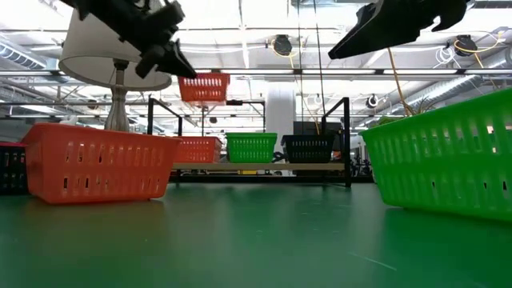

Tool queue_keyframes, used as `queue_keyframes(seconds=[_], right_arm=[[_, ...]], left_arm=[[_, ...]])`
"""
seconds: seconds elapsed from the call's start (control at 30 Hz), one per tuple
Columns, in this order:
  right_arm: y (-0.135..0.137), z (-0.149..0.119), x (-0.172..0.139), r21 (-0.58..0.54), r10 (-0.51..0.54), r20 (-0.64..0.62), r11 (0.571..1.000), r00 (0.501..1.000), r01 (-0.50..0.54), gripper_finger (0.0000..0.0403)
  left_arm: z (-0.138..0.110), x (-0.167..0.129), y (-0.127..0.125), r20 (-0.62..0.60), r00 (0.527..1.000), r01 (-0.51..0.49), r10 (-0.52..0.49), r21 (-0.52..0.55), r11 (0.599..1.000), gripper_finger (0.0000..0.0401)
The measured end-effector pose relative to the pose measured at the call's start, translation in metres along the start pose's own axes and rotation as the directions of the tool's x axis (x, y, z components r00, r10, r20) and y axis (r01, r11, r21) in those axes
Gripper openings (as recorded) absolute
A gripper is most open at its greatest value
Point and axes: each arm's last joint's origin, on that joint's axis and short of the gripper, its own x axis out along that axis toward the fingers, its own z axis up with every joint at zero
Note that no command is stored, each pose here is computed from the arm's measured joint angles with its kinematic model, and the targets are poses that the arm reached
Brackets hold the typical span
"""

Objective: Stack baskets on shelf by color
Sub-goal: Stack the right orange bin on the orange bin on the shelf

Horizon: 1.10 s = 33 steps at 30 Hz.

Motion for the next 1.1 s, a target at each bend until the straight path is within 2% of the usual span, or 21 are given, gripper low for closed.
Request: queue_keyframes(seconds=[0.2,0.33,0.5,0.67,0.8,0.93,1.1], right_arm=[[-0.002,0.001,0.001,-0.001,0.004,0.008,1.0,1.0,-0.004,0.016],[-0.004,0.001,0.002,0.004,-0.002,0.006,1.0,1.0,0.002,0.016],[-0.004,0.001,0.002,0.005,-0.002,0.009,1.0,1.0,0.002,0.016],[-0.004,0.001,0.002,-0.006,-0.003,0.011,1.0,1.0,0.003,0.016],[-0.004,0.001,0.002,-0.01,-0.003,0.012,1.0,1.0,0.003,0.016],[-0.004,0.001,0.002,-0.011,-0.003,0.012,1.0,1.0,0.003,0.016],[-0.004,0.001,0.002,-0.011,-0.003,0.012,1.0,1.0,0.003,0.016]], left_arm=[[-0.014,-0.004,-0.005,0.059,0.998,0.028,-0.029,0.005,1.0,0.0006],[-0.028,0.008,-0.009,0.021,1.0,0.014,-0.014,0.018,1.0,0.0015],[-0.042,0.013,-0.008,-0.008,1.0,0.028,-0.028,0.011,1.0,0.0006],[-0.046,0.014,-0.007,-0.001,0.999,0.043,-0.043,0.02,0.999,0.0015],[-0.05,0.02,-0.007,0.019,0.995,0.096,-0.097,0.034,0.995,0.001],[-0.058,0.031,-0.008,-0.028,0.992,0.122,-0.121,0.019,0.992,0.0006],[-0.062,0.037,-0.008,-0.044,0.99,0.131,-0.131,0.012,0.991,0.0022]])
